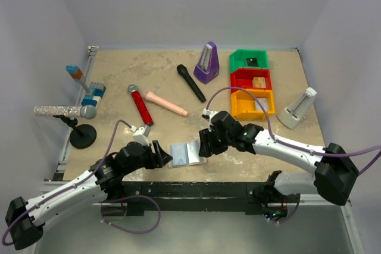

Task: Take the credit cards out of the card holder
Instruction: Remove the credit card from the card holder.

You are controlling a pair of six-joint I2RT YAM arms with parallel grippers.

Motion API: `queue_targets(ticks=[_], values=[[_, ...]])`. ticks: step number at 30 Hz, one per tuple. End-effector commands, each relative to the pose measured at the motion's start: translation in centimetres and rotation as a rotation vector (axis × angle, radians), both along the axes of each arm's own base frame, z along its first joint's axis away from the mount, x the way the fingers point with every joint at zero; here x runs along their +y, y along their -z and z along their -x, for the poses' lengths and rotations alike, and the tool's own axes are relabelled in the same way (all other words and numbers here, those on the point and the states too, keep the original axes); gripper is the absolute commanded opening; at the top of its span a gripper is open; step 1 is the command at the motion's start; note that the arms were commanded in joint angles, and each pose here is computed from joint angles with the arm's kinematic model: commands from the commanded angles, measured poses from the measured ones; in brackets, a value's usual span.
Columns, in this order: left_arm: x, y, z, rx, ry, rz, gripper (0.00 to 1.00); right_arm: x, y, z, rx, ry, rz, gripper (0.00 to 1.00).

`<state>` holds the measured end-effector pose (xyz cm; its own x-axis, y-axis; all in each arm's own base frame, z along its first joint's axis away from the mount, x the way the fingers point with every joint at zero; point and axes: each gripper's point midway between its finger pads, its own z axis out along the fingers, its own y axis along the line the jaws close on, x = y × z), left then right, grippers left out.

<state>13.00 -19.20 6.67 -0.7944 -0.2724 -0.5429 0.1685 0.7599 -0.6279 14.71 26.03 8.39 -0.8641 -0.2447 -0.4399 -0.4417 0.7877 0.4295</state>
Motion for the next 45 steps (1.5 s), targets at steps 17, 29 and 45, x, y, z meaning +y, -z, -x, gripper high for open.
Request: queue_targets(ticks=[17,29,45], values=[[-1.0,0.2,-0.6,0.005,-0.032,0.073,0.61,0.3,1.7,-2.3,-0.062,0.109,0.075,0.55],[-0.9,0.0,-0.5,0.000,-0.031,0.089,0.61,-2.8,2.1,-4.6,-0.055,0.225,0.123,0.56],[-1.7,-0.8,-0.4,-0.005,-0.007,0.119,0.61,-1.8,3.7,-4.9,0.012,0.182,0.095,0.28]])
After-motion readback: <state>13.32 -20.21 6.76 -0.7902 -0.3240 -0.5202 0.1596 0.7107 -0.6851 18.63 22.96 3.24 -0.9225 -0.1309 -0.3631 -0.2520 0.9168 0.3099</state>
